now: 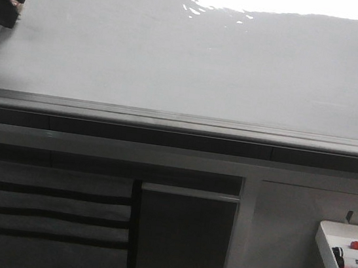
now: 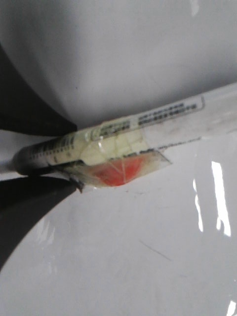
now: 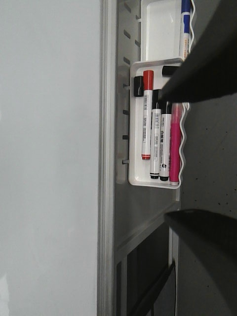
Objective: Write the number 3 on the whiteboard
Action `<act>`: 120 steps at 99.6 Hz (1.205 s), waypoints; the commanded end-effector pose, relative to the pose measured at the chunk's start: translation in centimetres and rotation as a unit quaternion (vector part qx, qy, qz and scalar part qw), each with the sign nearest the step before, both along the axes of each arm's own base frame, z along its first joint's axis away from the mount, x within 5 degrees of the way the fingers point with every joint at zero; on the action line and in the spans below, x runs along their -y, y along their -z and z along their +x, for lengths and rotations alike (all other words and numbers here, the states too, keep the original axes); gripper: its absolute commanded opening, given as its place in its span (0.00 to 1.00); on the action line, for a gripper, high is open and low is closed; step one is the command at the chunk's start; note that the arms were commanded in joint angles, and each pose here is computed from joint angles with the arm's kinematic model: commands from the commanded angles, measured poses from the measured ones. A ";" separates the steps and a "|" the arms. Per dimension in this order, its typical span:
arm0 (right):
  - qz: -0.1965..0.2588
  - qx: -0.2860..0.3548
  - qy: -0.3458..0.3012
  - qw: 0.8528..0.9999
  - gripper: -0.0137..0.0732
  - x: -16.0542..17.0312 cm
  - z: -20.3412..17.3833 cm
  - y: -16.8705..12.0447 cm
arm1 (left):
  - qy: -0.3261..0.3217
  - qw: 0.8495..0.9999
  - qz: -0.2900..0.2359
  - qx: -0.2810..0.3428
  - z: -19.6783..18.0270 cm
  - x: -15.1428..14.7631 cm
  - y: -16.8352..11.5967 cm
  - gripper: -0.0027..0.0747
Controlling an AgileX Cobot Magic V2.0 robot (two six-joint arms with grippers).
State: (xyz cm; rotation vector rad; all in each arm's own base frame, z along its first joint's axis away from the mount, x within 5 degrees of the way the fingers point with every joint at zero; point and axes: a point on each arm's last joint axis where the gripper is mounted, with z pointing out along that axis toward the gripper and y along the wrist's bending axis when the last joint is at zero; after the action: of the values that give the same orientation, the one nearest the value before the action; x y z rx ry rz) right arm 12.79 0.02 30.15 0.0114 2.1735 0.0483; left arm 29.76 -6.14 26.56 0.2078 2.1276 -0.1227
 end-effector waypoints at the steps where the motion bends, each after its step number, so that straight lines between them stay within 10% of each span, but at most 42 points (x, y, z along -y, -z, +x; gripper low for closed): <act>1: -0.004 0.048 0.001 0.999 0.64 0.1 0.5 -1.6 | 0.004 0.998 -0.013 0.064 0.3 0.3 -2.5 0.10; 40: -0.003 0.041 0.000 0.999 0.64 0.0 0.4 -1.5 | 0.005 0.999 -0.006 0.053 -0.2 0.1 -2.9 0.01; 69: 0.038 -0.021 -0.071 0.997 0.64 -1.4 1.5 -3.0 | 0.114 0.985 0.115 -0.066 -3.5 1.9 -5.5 0.01; 98: 0.120 -0.035 -0.318 0.940 0.64 -5.2 4.7 -5.1 | 0.350 0.920 0.149 -0.091 -6.9 7.3 -6.1 0.01; 120: 0.068 -0.001 -0.479 0.875 0.64 -8.1 6.2 -6.5 | 0.504 0.852 0.136 -0.036 -9.3 10.7 -6.6 0.01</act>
State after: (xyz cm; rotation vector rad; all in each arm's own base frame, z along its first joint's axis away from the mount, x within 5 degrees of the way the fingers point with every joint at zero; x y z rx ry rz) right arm 18.73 6.69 34.73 -0.8562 2.1214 0.7254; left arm 21.47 -15.62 30.80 1.4691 2.0613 -0.3655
